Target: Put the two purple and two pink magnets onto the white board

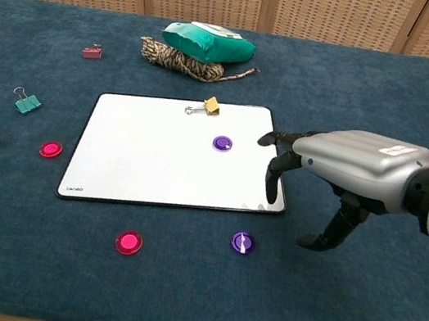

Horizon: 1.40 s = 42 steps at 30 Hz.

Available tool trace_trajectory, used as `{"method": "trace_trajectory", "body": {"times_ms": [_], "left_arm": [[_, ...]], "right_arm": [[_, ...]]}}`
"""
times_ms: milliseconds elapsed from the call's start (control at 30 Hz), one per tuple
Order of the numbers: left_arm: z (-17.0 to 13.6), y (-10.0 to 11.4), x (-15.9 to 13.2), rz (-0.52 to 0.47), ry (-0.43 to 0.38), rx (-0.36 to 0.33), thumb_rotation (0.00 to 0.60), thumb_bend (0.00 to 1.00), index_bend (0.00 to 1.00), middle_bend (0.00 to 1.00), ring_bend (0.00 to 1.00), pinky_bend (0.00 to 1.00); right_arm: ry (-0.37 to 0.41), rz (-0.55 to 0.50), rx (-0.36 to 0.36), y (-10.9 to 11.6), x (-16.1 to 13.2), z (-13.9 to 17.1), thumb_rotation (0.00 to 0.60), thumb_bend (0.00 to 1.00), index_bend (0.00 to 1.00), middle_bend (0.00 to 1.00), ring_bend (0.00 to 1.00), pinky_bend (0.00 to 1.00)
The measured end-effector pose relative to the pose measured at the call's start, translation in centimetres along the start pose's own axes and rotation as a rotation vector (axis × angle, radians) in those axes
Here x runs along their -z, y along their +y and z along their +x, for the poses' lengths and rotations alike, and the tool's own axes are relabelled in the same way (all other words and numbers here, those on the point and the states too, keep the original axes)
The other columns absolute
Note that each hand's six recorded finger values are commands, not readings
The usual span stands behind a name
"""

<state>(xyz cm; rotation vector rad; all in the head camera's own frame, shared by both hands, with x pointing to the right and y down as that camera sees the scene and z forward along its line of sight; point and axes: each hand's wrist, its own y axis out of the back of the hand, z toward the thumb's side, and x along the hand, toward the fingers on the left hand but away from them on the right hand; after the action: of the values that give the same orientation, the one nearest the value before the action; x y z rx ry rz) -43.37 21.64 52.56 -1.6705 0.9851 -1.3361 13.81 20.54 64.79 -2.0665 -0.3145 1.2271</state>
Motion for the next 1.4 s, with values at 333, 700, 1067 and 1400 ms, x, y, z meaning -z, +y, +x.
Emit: {"method": "trace_trajectory", "body": {"times_ms": [333, 700, 1067, 1400], "left_arm": [[-0.1, 0.0, -0.1, -0.005, -0.007, 0.004, 0.6, 0.0, 0.0, 0.0, 0.0, 0.0], [-0.3, 0.3, -0.2, -0.01, -0.015, -0.002, 0.6, 0.0, 0.0, 0.0, 0.0, 0.0], [-0.4, 0.4, -0.3, -0.012, -0.017, -0.006, 0.6, 0.0, 0.0, 0.0, 0.0, 0.0], [-0.4, 0.5, -0.1, -0.014, -0.013, -0.007, 0.6, 0.0, 0.0, 0.0, 0.0, 0.0]], "right_arm": [[-0.083, -0.085, -0.022, -1.0, -0.6, -1.0, 0.6, 0.28, 0.4, 0.0, 0.0, 0.0], [-0.152, -0.129, -0.05, -1.9, -1.1, -1.3, 0.6, 0.28, 0.4, 0.0, 0.0, 0.0], [-0.134, -0.17, -0.067, -2.8, -2.4, -2.0, 0.6, 0.28, 0.41, 0.0, 0.0, 0.0], [-0.148, -0.177, -0.065, -3.2, -2.2, -2.6, 0.6, 0.28, 0.41, 0.0, 0.0, 0.0]]}}
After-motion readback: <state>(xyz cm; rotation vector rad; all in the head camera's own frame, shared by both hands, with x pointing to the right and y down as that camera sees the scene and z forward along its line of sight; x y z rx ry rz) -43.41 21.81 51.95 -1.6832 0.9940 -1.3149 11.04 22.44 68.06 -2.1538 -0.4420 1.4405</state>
